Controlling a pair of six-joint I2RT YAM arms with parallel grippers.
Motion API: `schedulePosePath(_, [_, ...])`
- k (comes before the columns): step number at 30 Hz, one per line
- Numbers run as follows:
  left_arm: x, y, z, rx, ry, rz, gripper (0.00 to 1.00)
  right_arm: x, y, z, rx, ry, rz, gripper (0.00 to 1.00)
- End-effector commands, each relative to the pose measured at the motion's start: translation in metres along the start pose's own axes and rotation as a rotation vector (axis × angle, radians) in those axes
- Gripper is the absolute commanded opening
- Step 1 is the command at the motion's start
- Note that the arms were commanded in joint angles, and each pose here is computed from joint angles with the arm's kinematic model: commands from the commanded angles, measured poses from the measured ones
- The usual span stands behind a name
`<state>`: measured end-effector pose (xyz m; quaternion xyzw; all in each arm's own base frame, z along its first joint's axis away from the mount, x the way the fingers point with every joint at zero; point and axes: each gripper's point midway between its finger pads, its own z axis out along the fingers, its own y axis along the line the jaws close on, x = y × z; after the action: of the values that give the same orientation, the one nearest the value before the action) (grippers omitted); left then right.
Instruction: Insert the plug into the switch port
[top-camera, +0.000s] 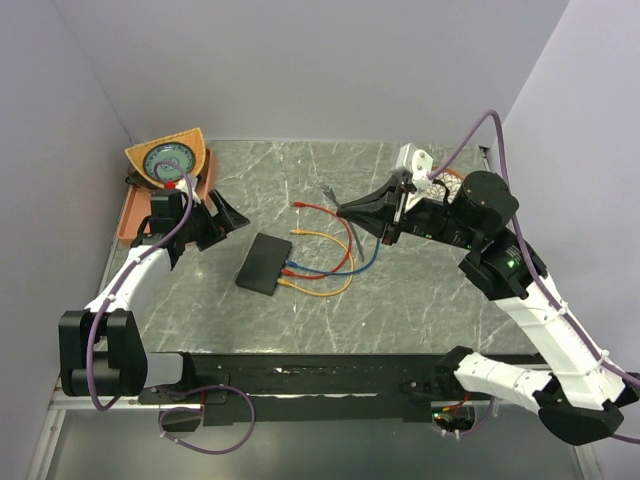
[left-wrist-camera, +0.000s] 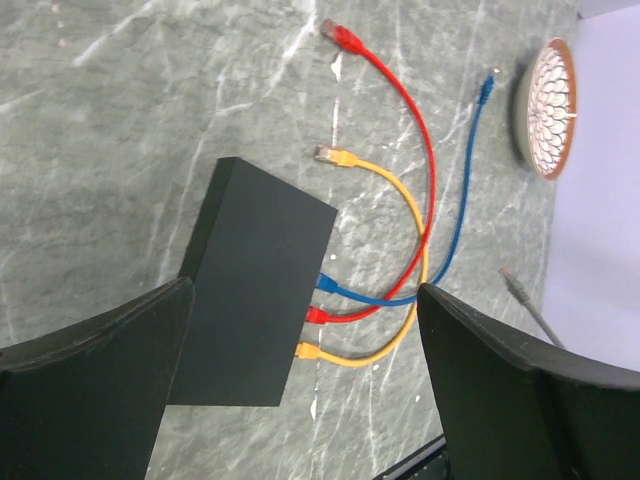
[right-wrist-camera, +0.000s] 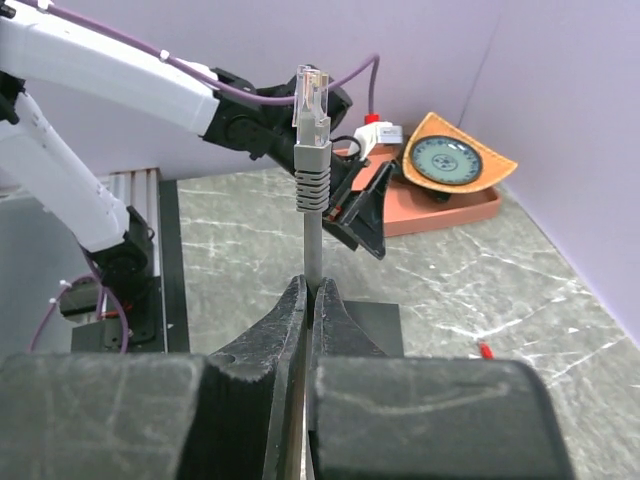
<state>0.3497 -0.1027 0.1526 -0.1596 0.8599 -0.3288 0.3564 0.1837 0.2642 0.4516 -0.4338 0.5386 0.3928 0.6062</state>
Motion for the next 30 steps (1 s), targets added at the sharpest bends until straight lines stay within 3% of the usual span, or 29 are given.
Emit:
schedulePosePath(1, [-0.008, -0.017, -0.001, 0.088, -0.021, 0.011, 0.99, -0.002, -0.012, 0.002, 0.036, 0.014, -0.020, 0.00])
schedulePosePath(3, [-0.006, -0.021, -0.002, 0.117, -0.013, 0.011, 0.99, 0.016, -0.017, 0.010, 0.038, 0.058, 0.001, 0.00])
schedulePosePath(7, [-0.004, -0.034, -0.008, 0.191, -0.020, 0.030, 0.99, 0.091, -0.031, 0.041, 0.010, 0.230, 0.116, 0.00])
schedulePosePath(15, [0.002, -0.066, -0.028, 0.389, -0.064, 0.080, 0.92, 0.207, -0.026, 0.086, -0.118, 0.396, 0.377, 0.00])
schedulePosePath(24, [-0.002, -0.102, -0.064, 0.558, -0.156, 0.166, 0.87, 0.217, -0.018, 0.103, -0.195, 0.374, 0.462, 0.00])
schedulePosePath(30, [0.005, -0.117, -0.078, 0.658, -0.149, 0.192, 0.82, 0.211, -0.010, 0.104, -0.252, 0.371, 0.486, 0.00])
